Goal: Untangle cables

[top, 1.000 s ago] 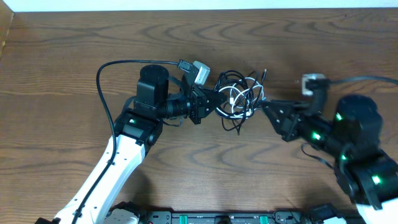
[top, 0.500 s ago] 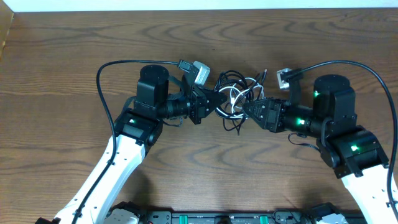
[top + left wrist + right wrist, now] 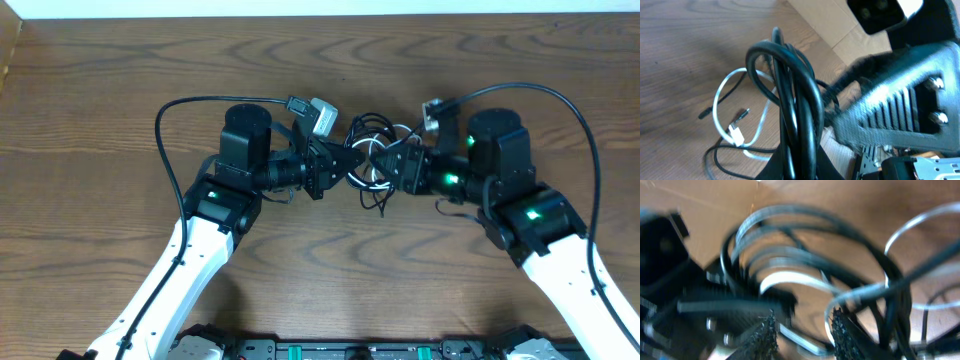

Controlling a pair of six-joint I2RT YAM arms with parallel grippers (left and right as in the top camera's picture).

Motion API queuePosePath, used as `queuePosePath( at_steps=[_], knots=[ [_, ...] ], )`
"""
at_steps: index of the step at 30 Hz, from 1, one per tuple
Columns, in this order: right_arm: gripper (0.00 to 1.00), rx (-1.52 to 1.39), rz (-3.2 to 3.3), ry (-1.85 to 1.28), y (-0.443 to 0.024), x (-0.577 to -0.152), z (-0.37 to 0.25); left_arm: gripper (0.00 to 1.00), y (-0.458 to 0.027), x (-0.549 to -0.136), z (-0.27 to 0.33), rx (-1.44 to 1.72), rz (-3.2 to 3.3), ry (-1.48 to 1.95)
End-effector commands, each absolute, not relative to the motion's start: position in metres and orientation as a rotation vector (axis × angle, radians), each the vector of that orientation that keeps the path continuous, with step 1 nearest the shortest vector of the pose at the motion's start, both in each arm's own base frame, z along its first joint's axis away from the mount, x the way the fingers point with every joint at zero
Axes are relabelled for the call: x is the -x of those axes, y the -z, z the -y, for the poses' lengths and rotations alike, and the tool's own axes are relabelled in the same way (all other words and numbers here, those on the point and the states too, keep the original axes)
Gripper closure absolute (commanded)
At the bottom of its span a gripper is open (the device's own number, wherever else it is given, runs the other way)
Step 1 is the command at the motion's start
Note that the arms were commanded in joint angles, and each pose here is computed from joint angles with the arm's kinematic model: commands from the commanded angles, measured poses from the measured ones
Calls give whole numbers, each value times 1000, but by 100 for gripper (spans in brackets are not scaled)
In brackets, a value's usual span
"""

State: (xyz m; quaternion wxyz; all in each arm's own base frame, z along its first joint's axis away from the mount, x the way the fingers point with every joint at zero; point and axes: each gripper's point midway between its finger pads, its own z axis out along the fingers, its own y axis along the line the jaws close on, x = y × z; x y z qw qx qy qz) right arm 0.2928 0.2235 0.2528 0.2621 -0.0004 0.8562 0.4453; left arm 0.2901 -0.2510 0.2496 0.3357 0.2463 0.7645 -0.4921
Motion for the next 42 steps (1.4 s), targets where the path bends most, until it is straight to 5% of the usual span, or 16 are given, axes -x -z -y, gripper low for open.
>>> queuePosePath(
  at_steps=[1, 24, 30, 37, 42],
  knots=[
    [65, -89, -2306, -1202, -248, -308, -225, 92, -261, -286, 254, -693, -1942, 1299],
    [74, -307, -2380, -1172, -221, -325, -221, 92, -271, -281, 257, -743, -1885, 1340],
    [98, -314, -2381, -1171, -217, -329, -222, 92, -274, -279, 258, -758, -1865, 1349],
    [99, -200, -2314, -1189, -233, -332, -222, 92, -274, -279, 258, -759, -1865, 1350],
    [99, -17, -2158, -1385, -285, -320, -213, 92, -274, -279, 258, -785, -1847, 1330]
  ],
)
